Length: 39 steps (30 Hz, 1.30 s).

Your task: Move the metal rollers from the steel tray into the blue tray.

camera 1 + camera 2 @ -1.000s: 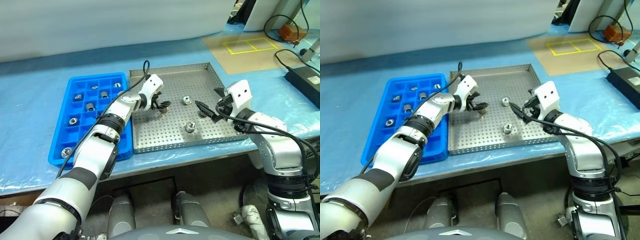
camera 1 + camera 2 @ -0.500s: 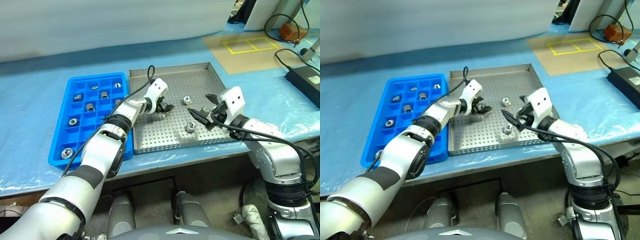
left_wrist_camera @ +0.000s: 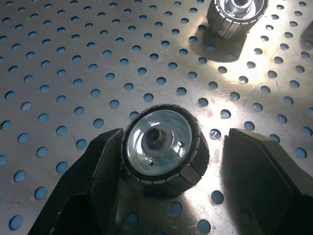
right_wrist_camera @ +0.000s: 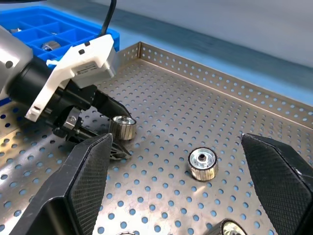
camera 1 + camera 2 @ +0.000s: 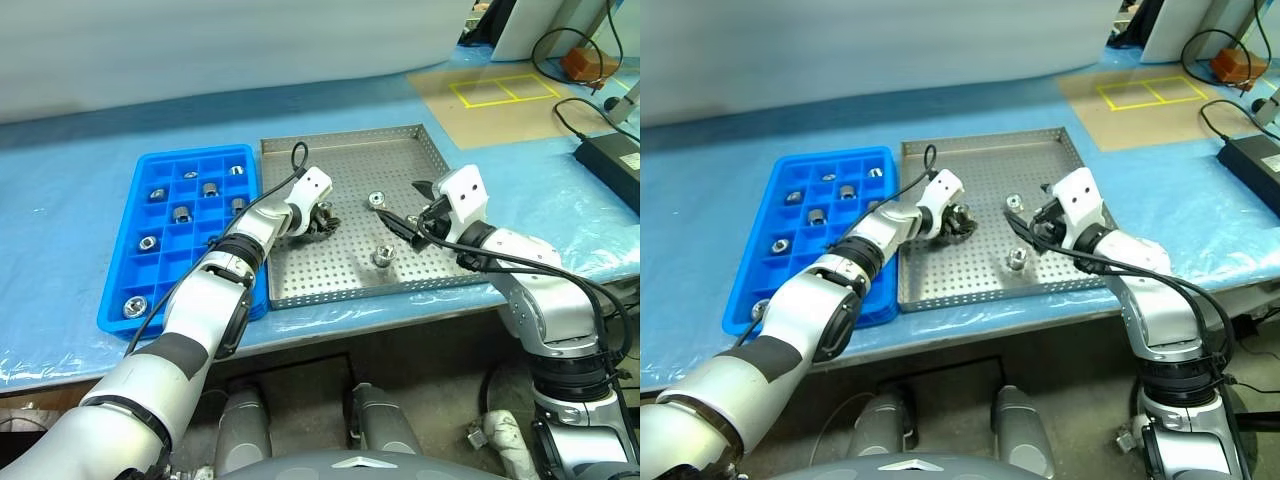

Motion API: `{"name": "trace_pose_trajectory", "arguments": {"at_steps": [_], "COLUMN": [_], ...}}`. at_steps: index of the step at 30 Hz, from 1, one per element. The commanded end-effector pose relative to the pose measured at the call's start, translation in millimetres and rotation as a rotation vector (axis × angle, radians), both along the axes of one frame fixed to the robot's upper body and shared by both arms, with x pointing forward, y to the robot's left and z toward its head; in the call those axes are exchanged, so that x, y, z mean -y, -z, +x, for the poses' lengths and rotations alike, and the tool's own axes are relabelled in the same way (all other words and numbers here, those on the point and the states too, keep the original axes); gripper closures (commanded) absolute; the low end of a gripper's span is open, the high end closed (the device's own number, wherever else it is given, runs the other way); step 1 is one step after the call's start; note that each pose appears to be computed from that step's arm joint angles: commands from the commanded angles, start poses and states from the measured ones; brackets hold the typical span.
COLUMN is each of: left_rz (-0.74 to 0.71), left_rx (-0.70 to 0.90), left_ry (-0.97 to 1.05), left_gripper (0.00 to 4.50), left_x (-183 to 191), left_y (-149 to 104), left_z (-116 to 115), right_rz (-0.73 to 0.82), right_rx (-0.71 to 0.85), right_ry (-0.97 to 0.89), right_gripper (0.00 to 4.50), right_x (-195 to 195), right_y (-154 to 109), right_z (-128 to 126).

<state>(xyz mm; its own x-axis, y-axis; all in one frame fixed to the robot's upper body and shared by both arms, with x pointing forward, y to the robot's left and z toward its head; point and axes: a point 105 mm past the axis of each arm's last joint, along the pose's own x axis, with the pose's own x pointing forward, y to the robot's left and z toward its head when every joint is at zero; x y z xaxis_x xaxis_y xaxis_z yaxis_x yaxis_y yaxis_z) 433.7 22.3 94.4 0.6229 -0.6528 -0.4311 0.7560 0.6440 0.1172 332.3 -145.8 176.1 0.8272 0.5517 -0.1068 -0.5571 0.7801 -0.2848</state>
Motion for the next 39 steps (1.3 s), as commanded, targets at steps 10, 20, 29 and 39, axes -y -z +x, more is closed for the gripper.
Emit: {"name": "trace_pose_trajectory", "arguments": {"at_steps": [10, 20, 29, 39], "left_rz": [-0.001, -0.067, -0.306, -0.223], "left_rx": [-0.008, -0.006, 0.141, 0.269], "left_ry": [-0.005, 0.073, 0.275, 0.265], "left_gripper": [1.94, 2.58, 2.58, 2.58], "left_x": [-11, -12, -18, -80], "left_y": [1, -4, -67, -96], "left_z": [0, -6, -28, -56], "right_rz": [-0.008, -0.005, 0.013, 0.047], "right_rx": [0.049, 0.052, 0.056, 0.025], "right_ry": [-0.001, -0.006, -0.080, -0.405], "right_gripper": [0.11, 0.11, 0.11, 0.11], "right_x": [-2, -4, -16, -70], "right_y": [-8, -8, -16, -34], "right_z": [0, 2, 0, -11]}}
